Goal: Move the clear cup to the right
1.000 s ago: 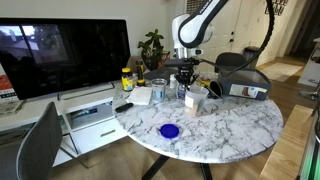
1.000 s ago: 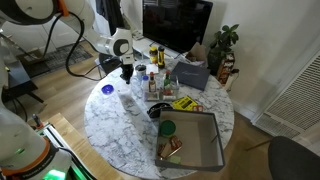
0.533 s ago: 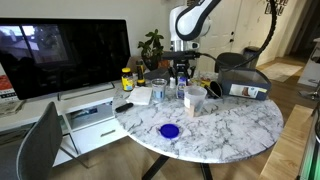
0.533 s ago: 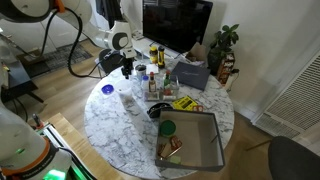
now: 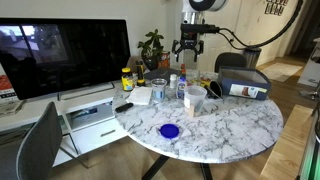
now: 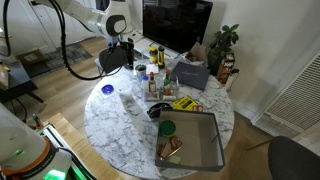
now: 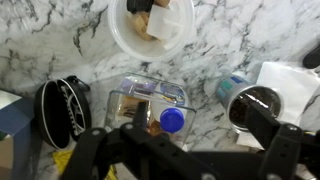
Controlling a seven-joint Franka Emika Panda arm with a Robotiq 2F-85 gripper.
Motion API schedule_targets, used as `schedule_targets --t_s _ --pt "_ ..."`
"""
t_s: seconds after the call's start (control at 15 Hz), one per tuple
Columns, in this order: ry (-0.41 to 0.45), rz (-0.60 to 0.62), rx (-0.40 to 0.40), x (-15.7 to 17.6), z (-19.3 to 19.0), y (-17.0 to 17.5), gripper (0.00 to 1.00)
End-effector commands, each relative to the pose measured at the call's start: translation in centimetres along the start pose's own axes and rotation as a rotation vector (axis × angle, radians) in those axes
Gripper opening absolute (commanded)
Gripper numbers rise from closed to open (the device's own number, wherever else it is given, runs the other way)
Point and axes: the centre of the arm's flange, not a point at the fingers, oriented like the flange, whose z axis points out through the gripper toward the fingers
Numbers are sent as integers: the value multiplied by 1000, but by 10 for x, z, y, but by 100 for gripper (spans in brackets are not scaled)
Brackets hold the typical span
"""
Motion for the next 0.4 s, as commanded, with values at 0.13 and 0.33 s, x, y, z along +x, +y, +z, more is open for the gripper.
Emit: schedule_targets --t_s 0.13,0.33 --pt "4 -123 38 -9 -22 5 100" --pt "5 -120 39 -7 -21 4 100"
